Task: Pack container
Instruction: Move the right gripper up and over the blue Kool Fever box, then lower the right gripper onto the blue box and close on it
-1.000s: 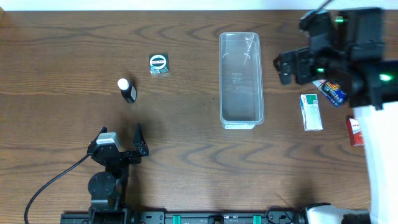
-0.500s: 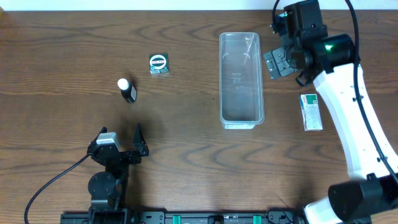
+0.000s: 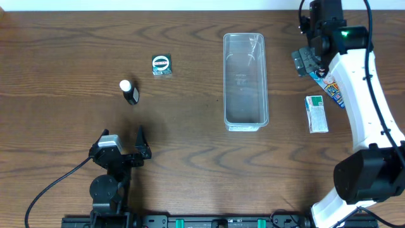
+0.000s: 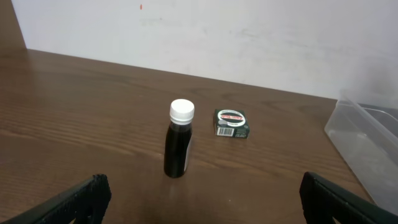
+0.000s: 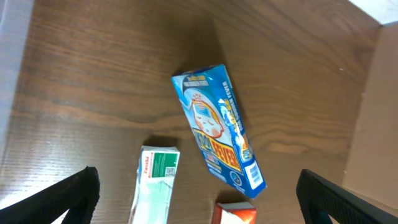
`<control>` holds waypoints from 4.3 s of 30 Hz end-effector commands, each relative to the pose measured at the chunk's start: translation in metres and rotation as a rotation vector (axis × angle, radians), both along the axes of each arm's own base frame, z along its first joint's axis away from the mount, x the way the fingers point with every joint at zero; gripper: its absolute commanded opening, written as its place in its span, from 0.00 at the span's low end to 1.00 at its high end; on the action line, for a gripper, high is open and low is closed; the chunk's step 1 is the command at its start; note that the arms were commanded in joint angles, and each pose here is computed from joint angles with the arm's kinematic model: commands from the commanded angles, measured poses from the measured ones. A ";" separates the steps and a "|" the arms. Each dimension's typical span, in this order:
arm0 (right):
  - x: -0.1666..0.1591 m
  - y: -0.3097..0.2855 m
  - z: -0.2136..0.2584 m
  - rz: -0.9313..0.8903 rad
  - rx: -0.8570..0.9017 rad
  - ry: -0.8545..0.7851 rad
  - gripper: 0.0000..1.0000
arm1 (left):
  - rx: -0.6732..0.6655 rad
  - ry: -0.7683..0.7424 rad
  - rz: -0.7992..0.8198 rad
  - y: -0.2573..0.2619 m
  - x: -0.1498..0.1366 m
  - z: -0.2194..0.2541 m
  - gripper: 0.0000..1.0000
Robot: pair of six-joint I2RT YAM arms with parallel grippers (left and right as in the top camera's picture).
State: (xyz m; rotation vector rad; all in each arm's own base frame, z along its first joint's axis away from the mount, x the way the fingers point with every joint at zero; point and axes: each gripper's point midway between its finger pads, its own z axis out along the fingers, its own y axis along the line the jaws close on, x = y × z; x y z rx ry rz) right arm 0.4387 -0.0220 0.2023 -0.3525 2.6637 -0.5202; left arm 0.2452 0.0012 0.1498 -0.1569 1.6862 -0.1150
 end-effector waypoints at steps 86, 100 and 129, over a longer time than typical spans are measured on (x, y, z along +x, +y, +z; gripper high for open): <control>0.015 -0.103 -0.131 -0.031 0.223 0.219 0.86 | 0.011 0.050 0.022 0.004 -0.001 -0.017 0.98; 0.012 -0.102 -0.133 -0.032 0.227 0.230 0.76 | 0.011 0.050 0.022 0.004 -0.001 -0.017 0.98; 0.008 -0.098 -0.151 -0.016 0.249 0.273 0.66 | 0.011 0.050 0.022 0.004 -0.001 -0.017 0.98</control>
